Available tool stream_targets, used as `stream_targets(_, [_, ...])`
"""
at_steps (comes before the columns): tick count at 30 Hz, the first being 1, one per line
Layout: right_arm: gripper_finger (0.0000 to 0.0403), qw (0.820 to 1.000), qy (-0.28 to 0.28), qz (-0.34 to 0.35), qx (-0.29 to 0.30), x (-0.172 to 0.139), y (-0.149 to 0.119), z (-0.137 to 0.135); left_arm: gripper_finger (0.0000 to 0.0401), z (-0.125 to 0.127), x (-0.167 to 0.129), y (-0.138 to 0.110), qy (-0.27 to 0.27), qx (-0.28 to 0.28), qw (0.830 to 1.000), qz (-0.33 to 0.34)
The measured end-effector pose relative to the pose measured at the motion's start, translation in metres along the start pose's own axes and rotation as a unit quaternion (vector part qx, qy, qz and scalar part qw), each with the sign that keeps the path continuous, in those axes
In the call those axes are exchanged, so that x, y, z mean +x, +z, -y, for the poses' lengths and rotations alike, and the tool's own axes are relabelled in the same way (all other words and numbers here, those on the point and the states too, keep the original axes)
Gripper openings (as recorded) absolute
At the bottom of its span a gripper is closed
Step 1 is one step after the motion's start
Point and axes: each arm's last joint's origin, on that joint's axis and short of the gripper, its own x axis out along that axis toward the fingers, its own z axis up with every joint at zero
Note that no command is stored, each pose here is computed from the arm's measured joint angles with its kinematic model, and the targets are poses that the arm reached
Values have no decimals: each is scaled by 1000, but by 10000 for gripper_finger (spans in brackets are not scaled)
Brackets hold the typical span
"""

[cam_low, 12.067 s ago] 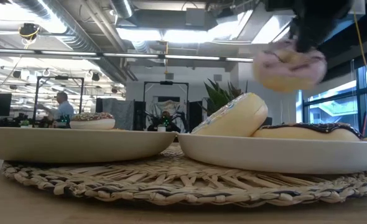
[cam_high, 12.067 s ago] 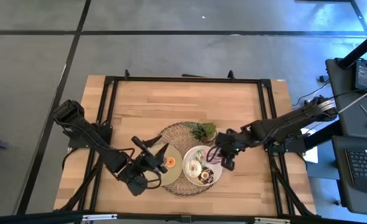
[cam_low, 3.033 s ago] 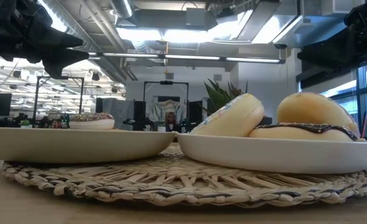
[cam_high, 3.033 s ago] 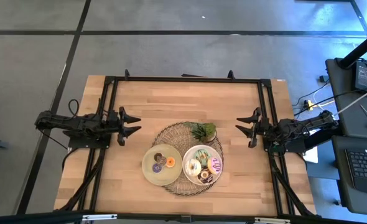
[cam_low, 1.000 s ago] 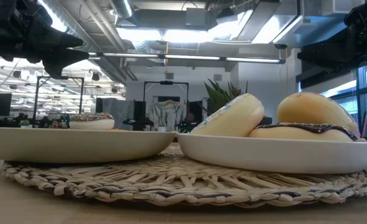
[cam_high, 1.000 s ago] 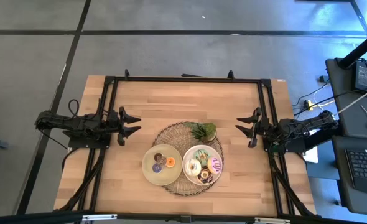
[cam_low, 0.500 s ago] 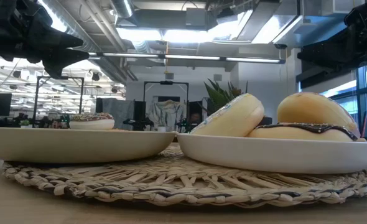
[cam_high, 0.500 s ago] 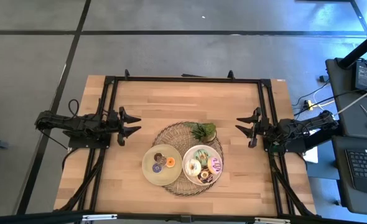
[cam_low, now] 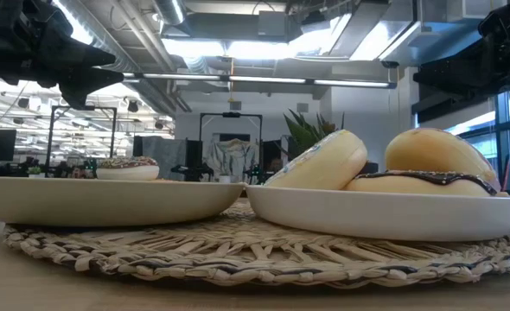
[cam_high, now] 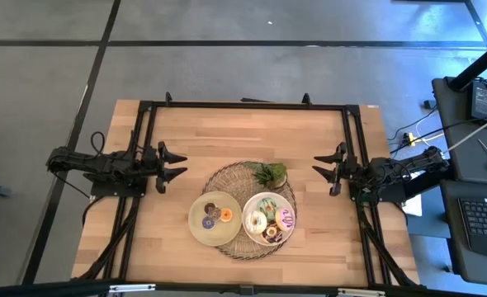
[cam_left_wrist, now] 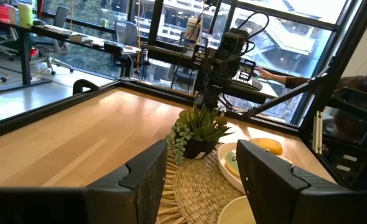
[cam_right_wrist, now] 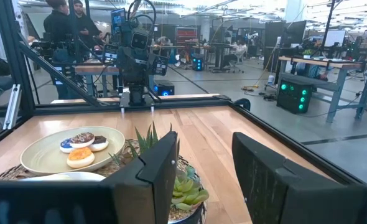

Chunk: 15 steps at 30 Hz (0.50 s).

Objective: Pick & Place donuts
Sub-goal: Return to Home Position

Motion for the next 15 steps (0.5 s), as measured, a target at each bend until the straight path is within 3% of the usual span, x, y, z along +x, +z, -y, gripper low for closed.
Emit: stream_targets(15, [156, 1000, 0, 0, 1, 0, 0, 0, 190, 0, 0, 0, 0, 0, 1000, 0])
